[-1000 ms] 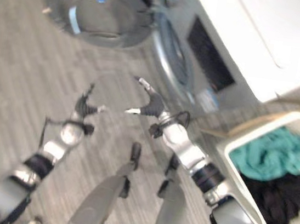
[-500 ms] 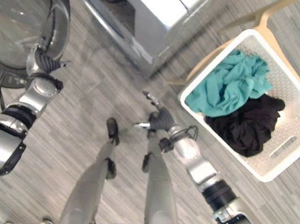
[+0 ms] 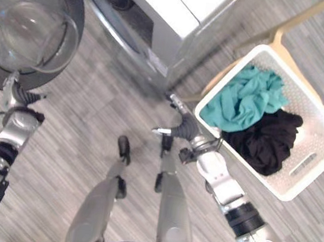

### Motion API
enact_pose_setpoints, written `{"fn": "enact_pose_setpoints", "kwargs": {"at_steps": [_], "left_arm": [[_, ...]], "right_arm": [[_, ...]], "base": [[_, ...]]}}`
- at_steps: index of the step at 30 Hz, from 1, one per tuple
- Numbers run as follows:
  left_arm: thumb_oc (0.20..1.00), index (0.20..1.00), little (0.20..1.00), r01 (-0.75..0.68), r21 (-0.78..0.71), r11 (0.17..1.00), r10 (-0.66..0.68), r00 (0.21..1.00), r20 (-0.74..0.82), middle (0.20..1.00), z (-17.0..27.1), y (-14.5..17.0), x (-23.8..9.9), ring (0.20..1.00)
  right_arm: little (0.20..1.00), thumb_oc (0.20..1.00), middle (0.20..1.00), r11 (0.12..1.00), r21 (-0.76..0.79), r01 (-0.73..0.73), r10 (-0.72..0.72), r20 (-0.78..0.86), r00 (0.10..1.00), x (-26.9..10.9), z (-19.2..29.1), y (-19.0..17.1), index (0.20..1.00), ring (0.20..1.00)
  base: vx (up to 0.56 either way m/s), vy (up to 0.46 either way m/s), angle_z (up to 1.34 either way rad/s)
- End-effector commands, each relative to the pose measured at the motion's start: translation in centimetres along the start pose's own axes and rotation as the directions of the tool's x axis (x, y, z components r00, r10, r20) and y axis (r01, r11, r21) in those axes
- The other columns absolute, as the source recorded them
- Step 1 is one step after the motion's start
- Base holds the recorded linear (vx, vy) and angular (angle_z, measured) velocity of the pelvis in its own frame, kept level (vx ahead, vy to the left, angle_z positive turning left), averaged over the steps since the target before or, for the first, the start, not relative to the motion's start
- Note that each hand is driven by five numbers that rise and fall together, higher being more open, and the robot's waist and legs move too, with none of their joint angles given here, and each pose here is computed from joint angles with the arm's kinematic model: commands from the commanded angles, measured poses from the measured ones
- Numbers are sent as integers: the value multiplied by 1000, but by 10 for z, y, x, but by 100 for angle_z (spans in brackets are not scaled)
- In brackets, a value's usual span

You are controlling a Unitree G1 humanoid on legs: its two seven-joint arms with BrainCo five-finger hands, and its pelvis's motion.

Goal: Grab the laundry basket,head to the washer,open it,put in the laundry and shut it.

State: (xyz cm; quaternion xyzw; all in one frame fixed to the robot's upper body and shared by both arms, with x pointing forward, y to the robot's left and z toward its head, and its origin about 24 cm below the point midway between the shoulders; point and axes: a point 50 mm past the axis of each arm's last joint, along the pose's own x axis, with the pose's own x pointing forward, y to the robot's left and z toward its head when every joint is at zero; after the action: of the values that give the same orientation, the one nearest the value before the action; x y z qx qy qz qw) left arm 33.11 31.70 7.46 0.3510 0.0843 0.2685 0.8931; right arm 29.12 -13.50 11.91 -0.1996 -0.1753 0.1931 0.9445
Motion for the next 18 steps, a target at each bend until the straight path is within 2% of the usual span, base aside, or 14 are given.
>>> {"fn": "enact_pose_setpoints", "kwargs": {"at_steps": [1, 2, 4, 5, 6, 8, 9, 11, 13, 14, 18], "left_arm": [[1000, 1000, 1000, 116, -48, 992, -117, 993, -33, 1000, -37, -37, -40, 1000], [1000, 1000, 1000, 116, -48, 992, -118, 992, -34, 1000, -37, -37, -40, 1000], [1000, 1000, 1000, 234, -75, 969, -243, 960, -139, 1000, -79, -63, -86, 1000], [1000, 1000, 1000, 235, -75, 969, -243, 960, -140, 1000, -79, -63, -87, 1000], [1000, 1000, 1000, 301, -72, 951, -309, 914, -262, 1000, -115, -71, -118, 1000], [1000, 1000, 1000, 322, -87, 943, -333, 895, -298, 1000, -123, -75, -128, 1000], [1000, 1000, 1000, 394, -78, 916, -392, 832, -392, 1000, -149, -80, -157, 1000], [1000, 1000, 1000, 409, -87, 908, -406, 809, -426, 1000, -157, -82, -167, 1000], [1000, 1000, 1000, 462, -104, 881, -444, 729, -521, 1000, -181, -84, -200, 1000], [1000, 1000, 1000, 462, -104, 881, -444, 729, -521, 1000, -180, -84, -200, 1000], [1000, 1000, 1000, 483, -117, 868, -443, 645, -623, 1000, -202, -81, -225, 1000]], "right_arm": [[1000, 1000, 1000, 998, 0, 63, -63, 63, 996, -8, 8, 3, 1000, 1000], [1000, 1000, 1000, 998, 0, 62, -62, 62, 996, -9, 7, 3, 1000, 1000], [1000, 1000, 1000, 995, -42, 93, -90, 60, 994, -15, 8, -5, 1000, 1000], [1000, 1000, 1000, 995, -41, 92, -90, 59, 994, -15, 8, -5, 1000, 1000], [1000, 1000, 1000, 989, -87, 117, -112, 62, 992, -22, 10, -14, 1000, 1000], [1000, 1000, 1000, 987, -99, 128, -121, 68, 990, -24, 12, -16, 1000, 1000], [1000, 1000, 1000, 976, -149, 159, -148, 84, 985, -31, 16, -25, 1000, 1000], [1000, 1000, 1000, 972, -160, 171, -157, 97, 983, -32, 19, -27, 1000, 1000], [1000, 1000, 1000, 960, -206, 190, -169, 115, 979, -37, 23, -31, 1000, 1000], [1000, 1000, 1000, 960, -206, 190, -169, 115, 979, -37, 23, -31, 1000, 1000], [1000, 1000, 1000, 958, -172, 231, -227, 43, 973, -50, 8, -29, 1000, 1000]], "base": [[82, 26, 2], [123, 47, -6], [138, 59, -20], [189, 82, -33], [87, 43, -33], [114, 50, -37], [107, 41, -27], [60, 29, -18], [58, 32, -39], [23, 16, -70], [141, -52, -114]]}}
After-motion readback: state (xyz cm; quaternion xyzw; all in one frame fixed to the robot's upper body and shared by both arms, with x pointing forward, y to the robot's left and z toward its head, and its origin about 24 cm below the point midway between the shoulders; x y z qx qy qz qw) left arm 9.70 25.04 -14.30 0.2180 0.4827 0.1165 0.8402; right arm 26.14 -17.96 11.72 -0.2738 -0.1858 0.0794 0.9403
